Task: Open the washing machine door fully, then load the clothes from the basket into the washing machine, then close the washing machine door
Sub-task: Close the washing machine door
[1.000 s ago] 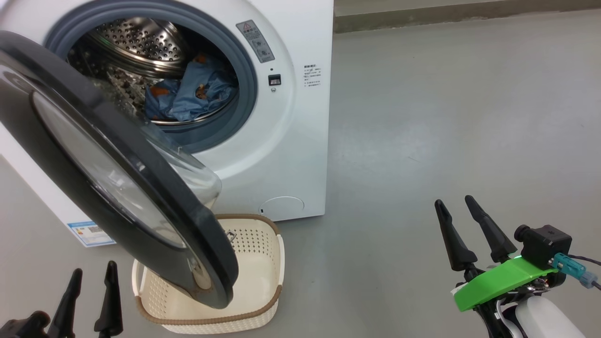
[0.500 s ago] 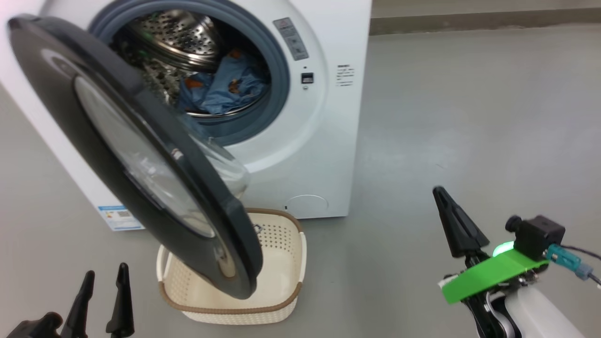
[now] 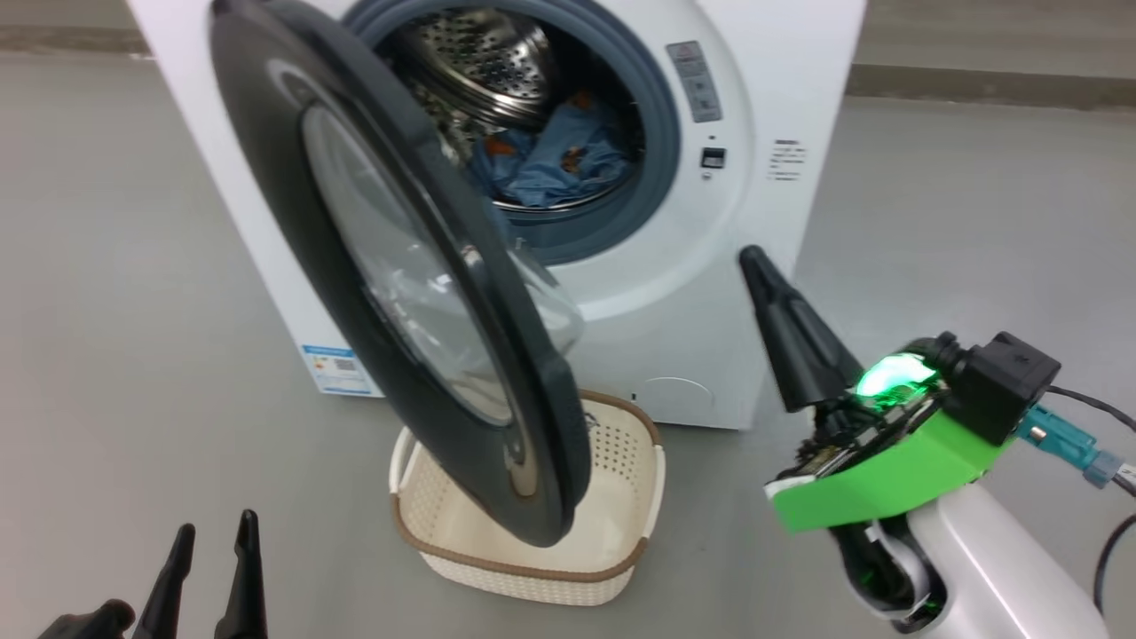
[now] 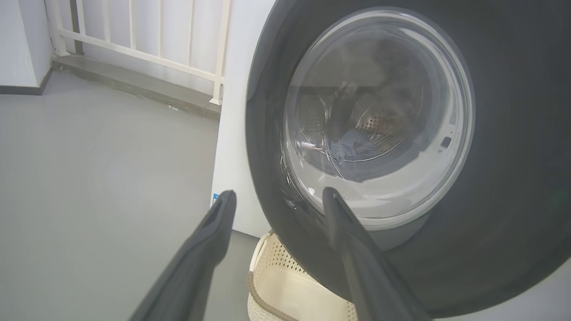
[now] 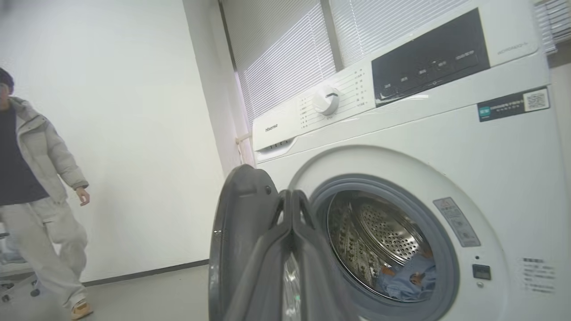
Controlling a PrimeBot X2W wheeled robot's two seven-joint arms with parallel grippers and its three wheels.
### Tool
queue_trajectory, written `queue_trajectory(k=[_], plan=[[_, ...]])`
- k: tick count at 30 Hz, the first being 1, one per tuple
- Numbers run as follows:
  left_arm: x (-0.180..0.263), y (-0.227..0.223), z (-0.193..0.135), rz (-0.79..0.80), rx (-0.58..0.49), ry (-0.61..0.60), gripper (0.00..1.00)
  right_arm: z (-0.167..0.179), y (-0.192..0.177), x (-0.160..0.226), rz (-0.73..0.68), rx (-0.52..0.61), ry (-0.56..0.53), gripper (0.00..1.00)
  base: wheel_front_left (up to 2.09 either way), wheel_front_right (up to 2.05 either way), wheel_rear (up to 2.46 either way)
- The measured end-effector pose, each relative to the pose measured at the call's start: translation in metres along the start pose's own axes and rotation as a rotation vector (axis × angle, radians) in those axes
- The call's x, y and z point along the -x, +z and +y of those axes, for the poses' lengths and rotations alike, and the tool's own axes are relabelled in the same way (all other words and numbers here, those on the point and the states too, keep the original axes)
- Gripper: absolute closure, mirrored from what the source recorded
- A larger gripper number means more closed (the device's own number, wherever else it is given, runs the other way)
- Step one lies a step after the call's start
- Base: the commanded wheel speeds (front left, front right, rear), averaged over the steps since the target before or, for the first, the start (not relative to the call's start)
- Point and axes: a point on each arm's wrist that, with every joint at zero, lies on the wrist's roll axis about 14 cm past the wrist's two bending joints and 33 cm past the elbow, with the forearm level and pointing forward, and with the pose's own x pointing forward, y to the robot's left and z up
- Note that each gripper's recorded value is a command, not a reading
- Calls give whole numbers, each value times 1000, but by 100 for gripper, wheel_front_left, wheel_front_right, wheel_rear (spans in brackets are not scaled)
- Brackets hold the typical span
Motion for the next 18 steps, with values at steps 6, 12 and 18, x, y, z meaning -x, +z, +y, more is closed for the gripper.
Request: queue_trajectory(k=[6,12,18], plan=[[19,3,19,-13,3,58,0,81,-6,-14,-1,-69,245,100,0,0,0],[31,8,29,-34,8,92,0,135,-53,-2,159,-68,439,100,0,0,0],[41,13,36,-54,13,117,0,136,-116,19,386,-1,502,100,0,0,0]])
